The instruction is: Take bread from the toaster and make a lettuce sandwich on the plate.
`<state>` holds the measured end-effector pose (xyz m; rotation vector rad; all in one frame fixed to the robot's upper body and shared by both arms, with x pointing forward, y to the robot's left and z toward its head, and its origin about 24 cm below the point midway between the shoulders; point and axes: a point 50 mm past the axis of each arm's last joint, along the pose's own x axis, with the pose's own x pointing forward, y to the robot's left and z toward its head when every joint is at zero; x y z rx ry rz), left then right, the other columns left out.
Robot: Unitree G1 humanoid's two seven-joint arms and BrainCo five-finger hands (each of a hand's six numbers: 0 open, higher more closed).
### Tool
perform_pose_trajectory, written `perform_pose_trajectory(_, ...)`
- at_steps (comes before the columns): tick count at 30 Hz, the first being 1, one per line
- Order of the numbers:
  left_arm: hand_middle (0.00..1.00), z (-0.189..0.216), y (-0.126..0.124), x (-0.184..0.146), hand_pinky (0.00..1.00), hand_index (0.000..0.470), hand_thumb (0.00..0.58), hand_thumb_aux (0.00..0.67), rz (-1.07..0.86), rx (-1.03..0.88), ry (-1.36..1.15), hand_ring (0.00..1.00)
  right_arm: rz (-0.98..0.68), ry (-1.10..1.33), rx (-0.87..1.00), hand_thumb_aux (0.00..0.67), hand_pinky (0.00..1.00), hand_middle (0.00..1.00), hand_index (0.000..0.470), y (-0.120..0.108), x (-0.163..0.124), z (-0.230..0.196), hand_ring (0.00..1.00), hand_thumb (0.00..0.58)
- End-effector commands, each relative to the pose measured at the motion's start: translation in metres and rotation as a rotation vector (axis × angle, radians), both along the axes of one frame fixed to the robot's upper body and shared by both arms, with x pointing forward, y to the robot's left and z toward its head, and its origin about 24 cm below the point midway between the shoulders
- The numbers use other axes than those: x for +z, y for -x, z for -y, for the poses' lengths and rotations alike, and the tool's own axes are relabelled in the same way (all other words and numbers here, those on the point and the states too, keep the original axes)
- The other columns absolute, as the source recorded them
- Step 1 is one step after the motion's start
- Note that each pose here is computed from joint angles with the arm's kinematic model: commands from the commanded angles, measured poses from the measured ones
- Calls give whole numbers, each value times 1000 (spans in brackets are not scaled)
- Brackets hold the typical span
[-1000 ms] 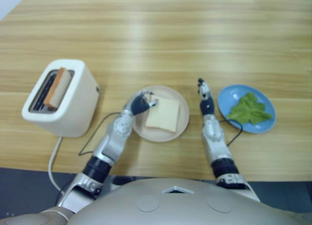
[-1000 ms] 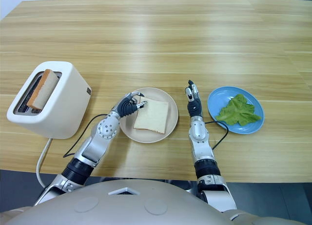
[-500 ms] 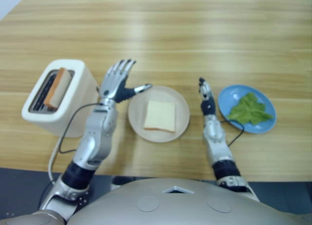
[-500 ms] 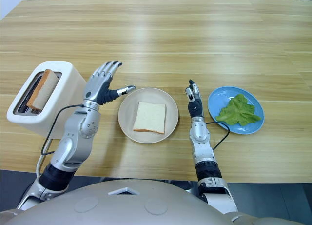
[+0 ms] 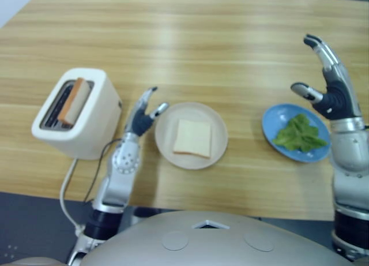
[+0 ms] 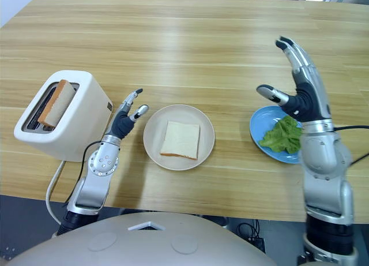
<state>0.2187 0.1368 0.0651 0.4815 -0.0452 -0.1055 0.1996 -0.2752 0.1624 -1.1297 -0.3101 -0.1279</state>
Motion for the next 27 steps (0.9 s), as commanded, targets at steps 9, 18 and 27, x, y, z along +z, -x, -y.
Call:
perform_pose_trajectory(9, 0, 5, 11, -5, 0, 0, 0, 0, -3, -77, 434, 0, -320, 373, -223, 0, 0, 0, 0, 3, -80, 102, 0, 0)
perform_pose_trajectory(18, 0, 7, 12, -5, 0, 0, 0, 0, 11, -76, 417, 0, -396, 385, -220, 0, 0, 0, 0, -3, -101, 118, 0, 0)
perform_pose_trajectory(27, 0, 10, 12, -5, 0, 0, 0, 0, 12, -79, 405, 0, -434, 608, -137, 0, 0, 0, 0, -10, -121, 103, 0, 0)
